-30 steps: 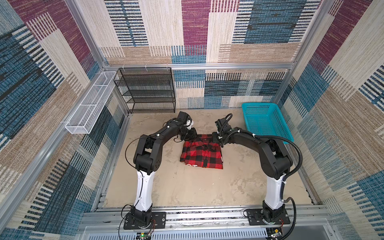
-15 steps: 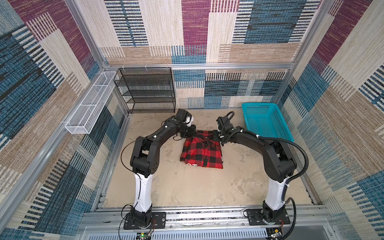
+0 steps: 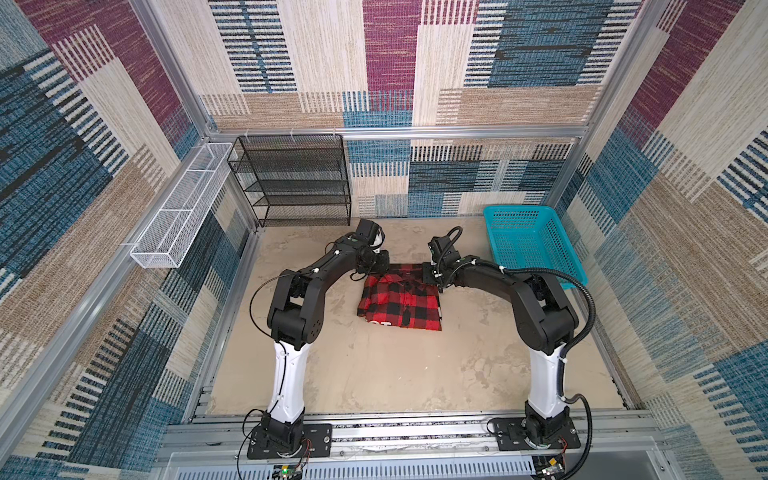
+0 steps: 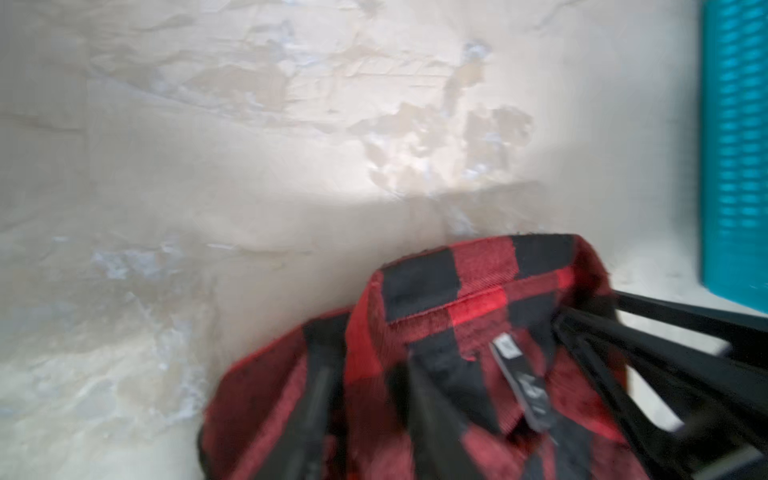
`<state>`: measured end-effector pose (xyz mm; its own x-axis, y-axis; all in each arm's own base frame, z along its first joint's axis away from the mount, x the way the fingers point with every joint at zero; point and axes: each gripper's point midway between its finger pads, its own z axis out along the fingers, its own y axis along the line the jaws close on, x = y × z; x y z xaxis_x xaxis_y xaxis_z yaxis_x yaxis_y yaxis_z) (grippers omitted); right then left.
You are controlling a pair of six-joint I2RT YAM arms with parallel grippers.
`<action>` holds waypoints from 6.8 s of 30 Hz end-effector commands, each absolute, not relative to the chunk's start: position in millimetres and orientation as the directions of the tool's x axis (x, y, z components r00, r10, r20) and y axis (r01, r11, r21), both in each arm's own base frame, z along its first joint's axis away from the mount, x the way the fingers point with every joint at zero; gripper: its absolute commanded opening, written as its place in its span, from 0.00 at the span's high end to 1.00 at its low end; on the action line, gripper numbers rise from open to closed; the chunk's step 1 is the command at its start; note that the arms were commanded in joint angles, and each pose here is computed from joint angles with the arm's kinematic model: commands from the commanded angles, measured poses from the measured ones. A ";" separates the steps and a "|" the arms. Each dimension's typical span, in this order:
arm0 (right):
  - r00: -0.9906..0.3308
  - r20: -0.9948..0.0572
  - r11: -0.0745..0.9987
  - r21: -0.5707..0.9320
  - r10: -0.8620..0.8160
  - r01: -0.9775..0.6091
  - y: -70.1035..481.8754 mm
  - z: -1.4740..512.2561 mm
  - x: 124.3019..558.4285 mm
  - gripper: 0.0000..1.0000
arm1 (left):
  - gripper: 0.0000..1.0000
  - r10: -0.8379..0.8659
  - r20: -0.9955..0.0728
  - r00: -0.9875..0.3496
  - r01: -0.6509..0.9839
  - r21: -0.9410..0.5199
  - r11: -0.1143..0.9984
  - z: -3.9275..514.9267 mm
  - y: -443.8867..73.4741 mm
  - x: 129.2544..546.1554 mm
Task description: Fold and stack the long sleeve shirts
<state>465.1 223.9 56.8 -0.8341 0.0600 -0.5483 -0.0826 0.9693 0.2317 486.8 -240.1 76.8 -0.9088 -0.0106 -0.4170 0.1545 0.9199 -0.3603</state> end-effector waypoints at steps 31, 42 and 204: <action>-0.870 -0.468 0.928 0.372 0.156 -0.033 249.0 26.1 406.6 0.65 | 0.95 -0.247 -0.217 -0.944 -0.092 -0.547 0.832 8.6 -230.3 410.4; -0.801 -0.591 0.890 0.412 0.100 -0.194 266.9 130.8 392.4 0.51 | 0.81 -0.262 -0.339 -0.904 0.006 -0.621 0.784 123.3 -234.0 405.2; -0.017 -1.000 0.997 0.004 0.005 0.080 -8.8 167.3 360.1 0.00 | 0.01 -0.078 -0.939 -0.335 -0.082 -0.054 0.995 96.1 28.2 396.6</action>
